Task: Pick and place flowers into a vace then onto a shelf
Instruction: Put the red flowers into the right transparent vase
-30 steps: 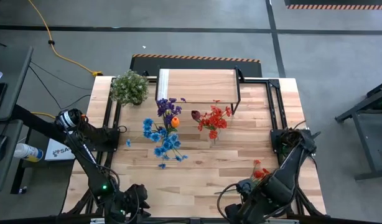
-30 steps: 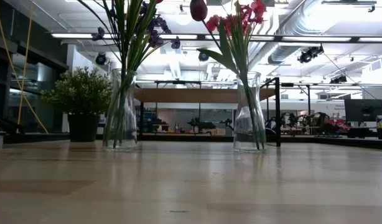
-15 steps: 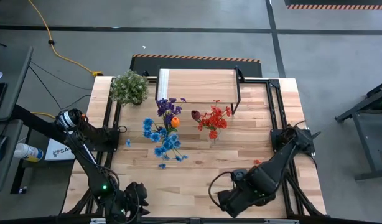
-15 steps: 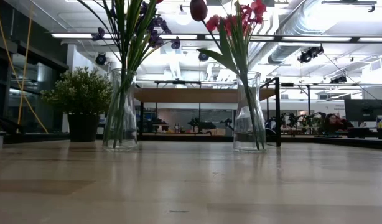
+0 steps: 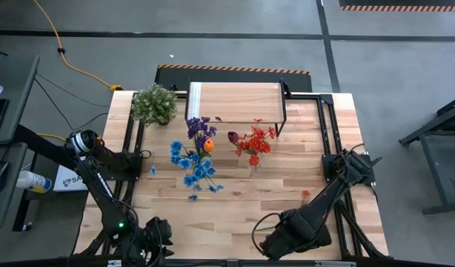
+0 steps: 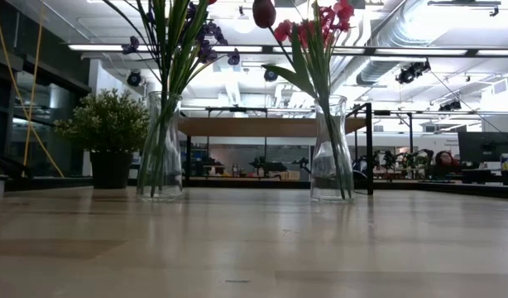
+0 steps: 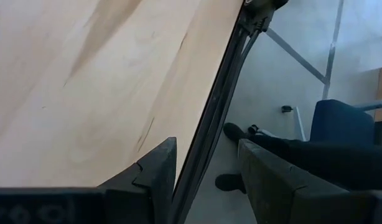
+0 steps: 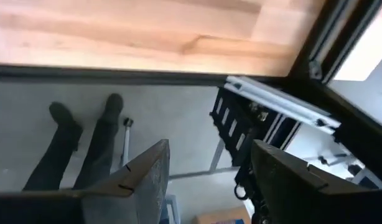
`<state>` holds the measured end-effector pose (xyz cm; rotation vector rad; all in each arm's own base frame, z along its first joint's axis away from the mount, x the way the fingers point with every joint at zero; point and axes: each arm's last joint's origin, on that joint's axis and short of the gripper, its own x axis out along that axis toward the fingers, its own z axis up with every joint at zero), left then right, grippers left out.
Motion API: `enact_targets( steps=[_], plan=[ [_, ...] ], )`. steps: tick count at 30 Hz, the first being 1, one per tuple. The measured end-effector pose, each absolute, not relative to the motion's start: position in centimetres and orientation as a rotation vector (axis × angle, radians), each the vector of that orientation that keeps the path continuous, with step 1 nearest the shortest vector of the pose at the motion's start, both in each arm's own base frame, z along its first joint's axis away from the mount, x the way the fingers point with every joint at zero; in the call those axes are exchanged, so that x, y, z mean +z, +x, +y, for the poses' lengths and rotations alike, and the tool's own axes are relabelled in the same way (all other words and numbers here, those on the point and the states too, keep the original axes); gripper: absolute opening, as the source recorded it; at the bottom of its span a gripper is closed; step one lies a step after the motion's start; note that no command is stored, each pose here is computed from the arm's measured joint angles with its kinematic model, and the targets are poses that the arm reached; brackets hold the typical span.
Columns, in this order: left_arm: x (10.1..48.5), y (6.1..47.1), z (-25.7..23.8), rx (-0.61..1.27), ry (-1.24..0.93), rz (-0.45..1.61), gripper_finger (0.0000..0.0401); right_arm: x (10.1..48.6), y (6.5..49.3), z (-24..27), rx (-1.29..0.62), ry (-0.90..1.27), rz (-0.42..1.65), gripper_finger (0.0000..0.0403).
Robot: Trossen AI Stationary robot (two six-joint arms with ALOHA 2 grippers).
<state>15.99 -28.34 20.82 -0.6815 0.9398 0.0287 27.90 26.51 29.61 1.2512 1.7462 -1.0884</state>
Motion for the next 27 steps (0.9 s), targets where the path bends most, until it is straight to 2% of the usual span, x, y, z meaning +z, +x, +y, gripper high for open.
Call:
enact_targets(
  steps=[4, 10, 17, 22, 27],
  plan=[
    [20.8, 16.0, -28.3, 0.029, -0.681, 0.941, 0.0207, 28.6, 28.2, 27.6, -0.967, 1.28, 1.749, 0.0212],
    [20.8, 16.0, -28.3, 0.031, -0.681, 0.942, 0.0207, 28.5, 28.8, 29.4, -0.755, 1.328, 1.603, 0.0215],
    [20.8, 16.0, -28.3, 0.025, -0.684, 0.956, 0.0207, 27.9, 29.0, 27.8, -0.937, 1.288, 1.595, 0.0215],
    [20.8, 15.9, -28.4, 0.025, -0.7, 0.971, 0.0207, 25.5, 29.6, 27.3, -1.139, 1.231, 1.678, 0.0211],
    [20.7, 15.9, -28.3, 0.028, -0.696, 0.974, 0.0207, 23.4, 30.0, 27.5, -1.252, 1.18, 1.701, 0.0216]
  ],
)
